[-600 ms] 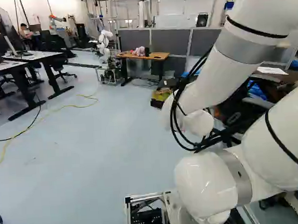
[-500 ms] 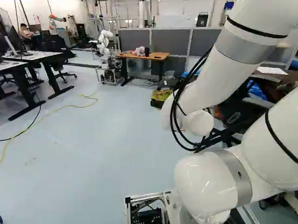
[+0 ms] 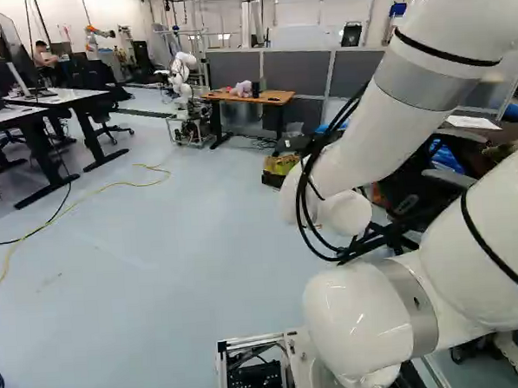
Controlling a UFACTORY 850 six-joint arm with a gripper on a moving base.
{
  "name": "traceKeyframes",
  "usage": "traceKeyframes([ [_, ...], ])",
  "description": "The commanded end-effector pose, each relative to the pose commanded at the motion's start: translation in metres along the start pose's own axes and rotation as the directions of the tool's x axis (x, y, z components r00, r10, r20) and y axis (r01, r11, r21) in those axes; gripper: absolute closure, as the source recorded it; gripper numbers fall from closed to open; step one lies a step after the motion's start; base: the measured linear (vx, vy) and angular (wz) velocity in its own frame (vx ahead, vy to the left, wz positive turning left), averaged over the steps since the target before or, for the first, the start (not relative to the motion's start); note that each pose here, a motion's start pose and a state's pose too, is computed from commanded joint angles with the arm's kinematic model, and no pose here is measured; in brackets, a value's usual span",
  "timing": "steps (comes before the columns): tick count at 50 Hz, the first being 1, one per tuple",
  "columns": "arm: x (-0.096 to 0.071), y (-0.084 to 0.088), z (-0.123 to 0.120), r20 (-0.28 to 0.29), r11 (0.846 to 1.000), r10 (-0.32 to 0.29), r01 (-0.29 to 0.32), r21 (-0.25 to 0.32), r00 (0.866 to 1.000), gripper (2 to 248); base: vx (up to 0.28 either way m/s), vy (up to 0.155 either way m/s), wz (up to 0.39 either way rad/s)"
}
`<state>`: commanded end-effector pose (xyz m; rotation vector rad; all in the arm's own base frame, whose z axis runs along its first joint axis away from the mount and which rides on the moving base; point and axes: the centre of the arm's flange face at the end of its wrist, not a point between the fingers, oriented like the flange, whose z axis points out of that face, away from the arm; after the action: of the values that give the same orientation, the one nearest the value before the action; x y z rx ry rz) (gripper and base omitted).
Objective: Pick up the bag on the ground and place it on the table
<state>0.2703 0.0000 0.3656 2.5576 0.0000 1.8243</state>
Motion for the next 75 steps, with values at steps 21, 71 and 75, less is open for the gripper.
traceKeyframes([
  [21,0.0,0.0,0.0,0.0,1.0,0.0,0.0,0.0,1.0,3,0.052,0.001,-0.005],
  [71,0.0,0.0,0.0,0.0,1.0,0.0,0.0,0.0,1.0,3,0.185,0.038,-0.015],
  [75,0.0,0.0,0.0,0.0,1.0,0.0,0.0,0.0,1.0,3,0.253,0.005,-0.019],
])
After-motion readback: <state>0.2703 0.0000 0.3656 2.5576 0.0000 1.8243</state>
